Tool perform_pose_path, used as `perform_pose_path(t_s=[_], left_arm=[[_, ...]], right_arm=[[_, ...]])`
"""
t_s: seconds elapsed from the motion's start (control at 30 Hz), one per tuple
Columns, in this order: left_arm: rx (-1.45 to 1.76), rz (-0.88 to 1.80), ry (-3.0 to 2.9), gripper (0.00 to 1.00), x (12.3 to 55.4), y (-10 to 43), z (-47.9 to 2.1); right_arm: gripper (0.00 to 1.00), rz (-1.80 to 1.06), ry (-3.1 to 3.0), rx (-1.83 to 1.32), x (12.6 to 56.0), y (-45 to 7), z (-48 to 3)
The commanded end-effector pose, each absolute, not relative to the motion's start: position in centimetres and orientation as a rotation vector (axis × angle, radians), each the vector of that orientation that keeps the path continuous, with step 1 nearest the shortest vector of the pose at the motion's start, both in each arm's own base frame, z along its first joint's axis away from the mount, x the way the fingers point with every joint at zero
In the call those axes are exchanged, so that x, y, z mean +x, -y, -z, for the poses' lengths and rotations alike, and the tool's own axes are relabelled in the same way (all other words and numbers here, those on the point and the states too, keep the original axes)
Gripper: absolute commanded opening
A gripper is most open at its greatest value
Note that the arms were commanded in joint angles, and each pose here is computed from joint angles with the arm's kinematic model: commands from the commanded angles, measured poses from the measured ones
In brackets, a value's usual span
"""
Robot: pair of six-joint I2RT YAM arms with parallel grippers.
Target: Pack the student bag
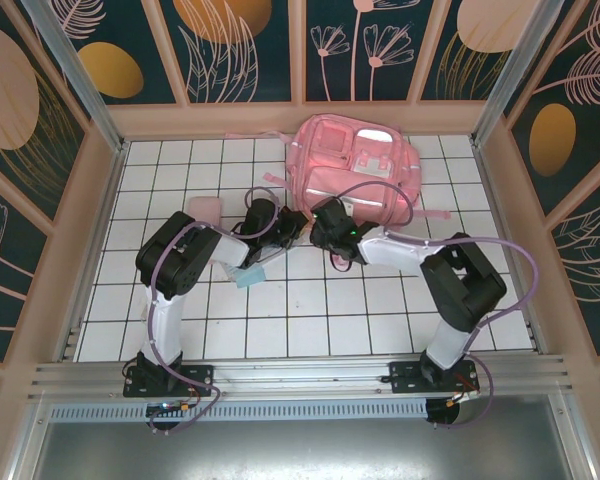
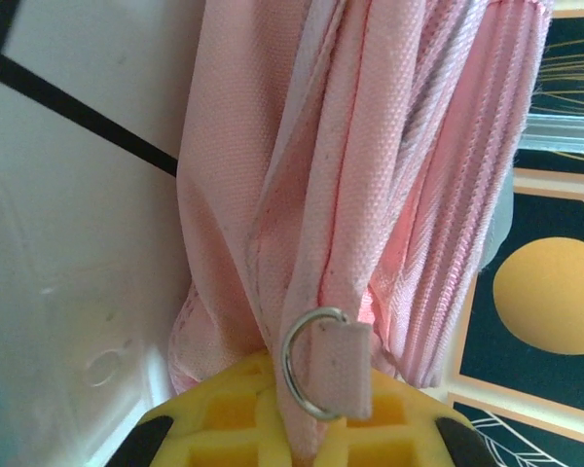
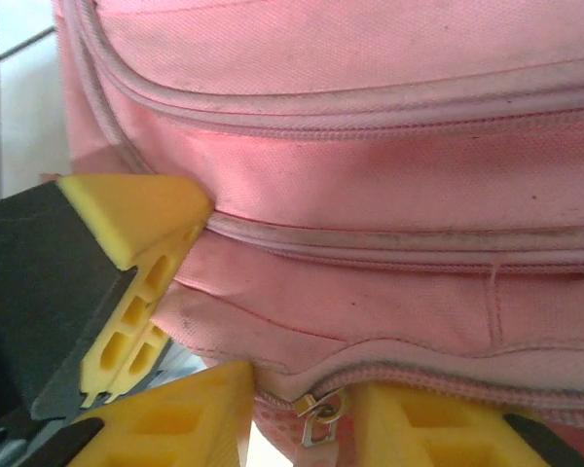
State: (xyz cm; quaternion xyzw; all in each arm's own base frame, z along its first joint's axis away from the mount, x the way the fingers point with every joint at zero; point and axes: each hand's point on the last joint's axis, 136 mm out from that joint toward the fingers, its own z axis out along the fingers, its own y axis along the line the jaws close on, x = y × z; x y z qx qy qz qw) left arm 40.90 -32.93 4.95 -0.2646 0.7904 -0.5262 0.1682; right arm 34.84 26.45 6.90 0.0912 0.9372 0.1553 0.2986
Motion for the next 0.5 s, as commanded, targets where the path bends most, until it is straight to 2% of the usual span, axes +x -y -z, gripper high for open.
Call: perform_pose_path(t_s=[0.0,0.13,0.23,0.3,0.4,0.47], left_arm=[[-0.613,1.658,-2.121,0.01,40.4,34.6,-10.7],[-0.618,1.658,-2.115,0.00,40.6,34.6,-10.8],[-0.630,1.650,-2.115,0.00,40.7,34.5,-10.6],[-0.633,1.645,-2.115,0.00,40.8,34.5,-10.5],[-0.638,1.629,-2.122,0.00,40.9,34.3,-10.2],[-0.638,1.628,-2.122,0.00,41.0,34.3,-10.2]], right_arm=[[0.30,-0.217,-2.511,0.200,34.8,-26.0,-5.7],[0.29,-0.188,-2.525,0.201,34.2,-25.7,-5.4],[0.17,-0.172,-2.541,0.201,33.8,-25.3,-5.3],[0.14,-0.155,-2.563,0.194,33.4,-25.0,-5.2],[0.15,-0.174,-2.614,0.179,32.5,-24.7,-5.3],[0.20,-0.190,-2.631,0.179,32.1,-24.6,-5.3]])
